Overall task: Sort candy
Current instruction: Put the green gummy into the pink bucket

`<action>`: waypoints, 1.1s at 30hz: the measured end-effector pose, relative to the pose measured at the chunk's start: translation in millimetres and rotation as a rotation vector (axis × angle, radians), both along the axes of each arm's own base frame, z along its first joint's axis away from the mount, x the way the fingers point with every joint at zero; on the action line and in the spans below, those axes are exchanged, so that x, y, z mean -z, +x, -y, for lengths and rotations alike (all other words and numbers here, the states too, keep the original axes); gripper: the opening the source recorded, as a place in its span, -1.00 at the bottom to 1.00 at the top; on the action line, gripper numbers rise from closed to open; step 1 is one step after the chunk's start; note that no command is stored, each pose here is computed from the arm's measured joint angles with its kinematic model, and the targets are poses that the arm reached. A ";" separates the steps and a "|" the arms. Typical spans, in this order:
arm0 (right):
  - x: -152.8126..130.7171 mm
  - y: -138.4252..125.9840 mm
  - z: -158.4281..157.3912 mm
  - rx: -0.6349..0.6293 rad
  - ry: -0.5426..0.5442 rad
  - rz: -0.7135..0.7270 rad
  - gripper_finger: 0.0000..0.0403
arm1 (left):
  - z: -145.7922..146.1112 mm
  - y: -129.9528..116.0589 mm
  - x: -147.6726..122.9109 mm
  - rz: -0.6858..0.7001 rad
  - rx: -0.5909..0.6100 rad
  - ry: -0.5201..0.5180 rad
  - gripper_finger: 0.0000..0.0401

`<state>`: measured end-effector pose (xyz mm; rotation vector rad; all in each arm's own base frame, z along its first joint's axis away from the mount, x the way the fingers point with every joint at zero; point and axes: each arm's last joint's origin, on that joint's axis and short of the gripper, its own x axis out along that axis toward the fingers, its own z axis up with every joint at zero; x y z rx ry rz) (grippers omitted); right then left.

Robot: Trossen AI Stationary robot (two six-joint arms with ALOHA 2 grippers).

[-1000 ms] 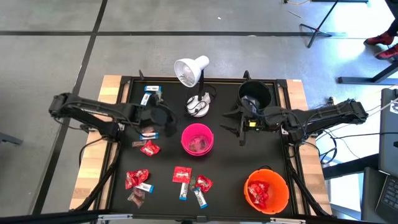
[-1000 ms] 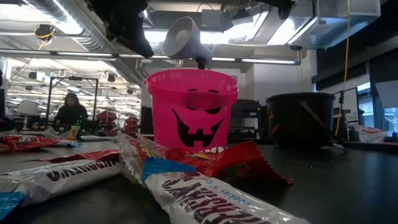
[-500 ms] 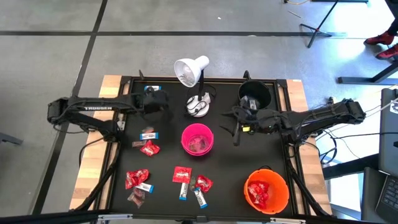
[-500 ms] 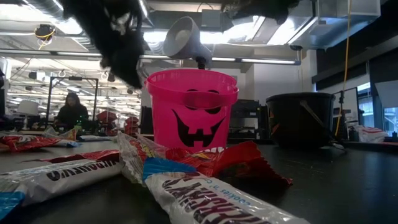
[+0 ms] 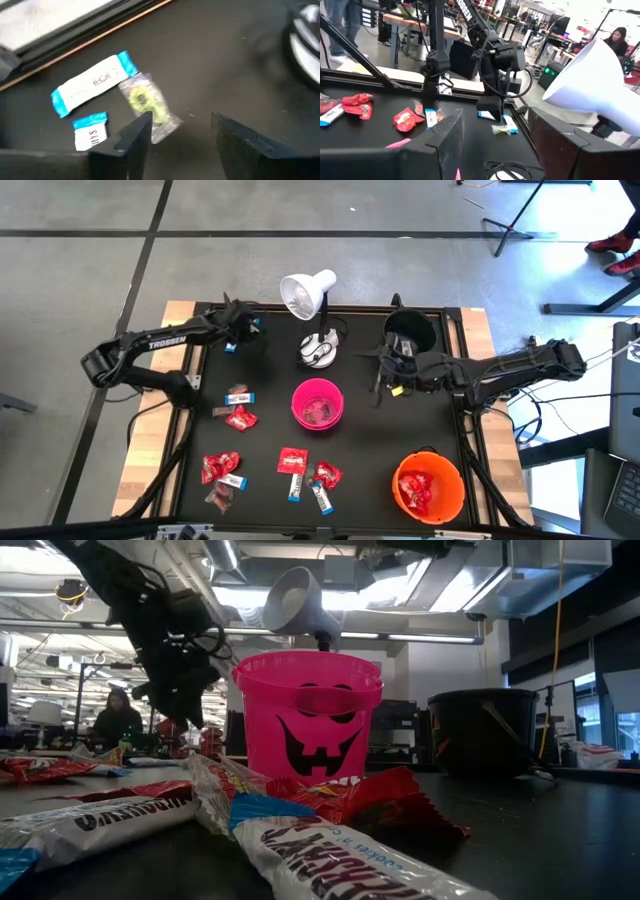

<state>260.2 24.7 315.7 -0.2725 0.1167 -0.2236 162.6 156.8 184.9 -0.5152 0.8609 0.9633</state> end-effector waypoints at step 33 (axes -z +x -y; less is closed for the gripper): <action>19.2 15.2 6.1 0.017 0.013 -0.080 0.07 | -27.4 6.7 44.7 -0.008 -0.156 -0.129 0.02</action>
